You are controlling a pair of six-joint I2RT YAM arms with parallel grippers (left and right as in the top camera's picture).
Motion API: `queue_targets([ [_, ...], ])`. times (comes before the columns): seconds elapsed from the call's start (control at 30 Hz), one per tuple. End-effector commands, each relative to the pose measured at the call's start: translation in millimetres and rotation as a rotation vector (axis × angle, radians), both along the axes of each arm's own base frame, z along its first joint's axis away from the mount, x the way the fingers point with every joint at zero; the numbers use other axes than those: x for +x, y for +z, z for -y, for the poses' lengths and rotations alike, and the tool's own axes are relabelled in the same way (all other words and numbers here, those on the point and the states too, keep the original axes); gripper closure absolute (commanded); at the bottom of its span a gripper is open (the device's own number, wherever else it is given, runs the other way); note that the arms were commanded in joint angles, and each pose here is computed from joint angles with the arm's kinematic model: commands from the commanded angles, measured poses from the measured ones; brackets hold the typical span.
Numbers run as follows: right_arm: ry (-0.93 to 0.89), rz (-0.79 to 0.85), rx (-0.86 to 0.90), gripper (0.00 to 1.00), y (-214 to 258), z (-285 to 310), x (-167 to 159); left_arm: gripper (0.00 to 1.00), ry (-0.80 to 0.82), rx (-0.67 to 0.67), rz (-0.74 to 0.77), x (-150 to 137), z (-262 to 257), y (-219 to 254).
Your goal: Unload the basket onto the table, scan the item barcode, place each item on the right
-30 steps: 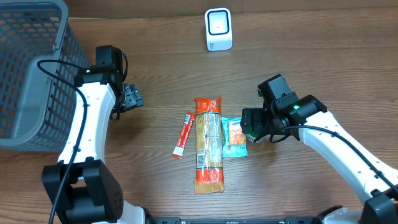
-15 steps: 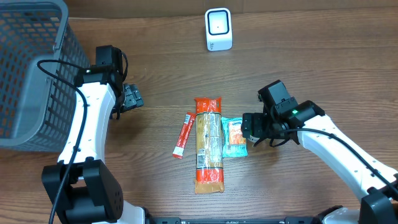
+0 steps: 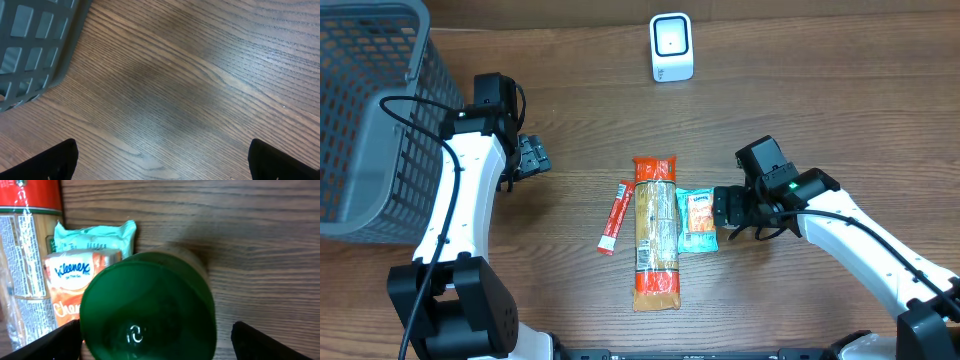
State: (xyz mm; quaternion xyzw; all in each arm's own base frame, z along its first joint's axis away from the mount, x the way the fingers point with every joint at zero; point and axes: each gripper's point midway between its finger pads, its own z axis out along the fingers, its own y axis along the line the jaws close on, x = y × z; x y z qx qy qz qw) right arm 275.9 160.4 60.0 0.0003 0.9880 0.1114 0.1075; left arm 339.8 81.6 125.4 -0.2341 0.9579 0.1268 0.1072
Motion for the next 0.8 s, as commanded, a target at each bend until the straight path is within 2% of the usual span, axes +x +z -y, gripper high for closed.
queue_targets([
  [0.0,-0.006,0.023,-0.024,0.05,2.2,3.9,1.3,0.00,-0.024,0.015,0.032,4.2,-1.1,12.9],
  [0.2,-0.079,-0.003,0.019,0.05,2.9,-0.4,0.0,0.00,-0.024,0.015,0.032,4.2,-1.1,12.9],
  [0.43,-0.075,0.005,0.053,0.06,5.1,-6.9,2.9,0.00,-0.024,0.015,0.032,4.2,-1.1,12.9],
  [0.63,-0.083,0.011,0.027,0.20,3.7,-2.0,3.5,0.00,-0.024,0.015,0.032,4.2,-1.1,12.9],
  [0.77,-0.099,0.015,-0.029,0.24,1.3,8.6,2.7,0.00,-0.024,0.015,0.032,4.2,-1.1,12.9],
])
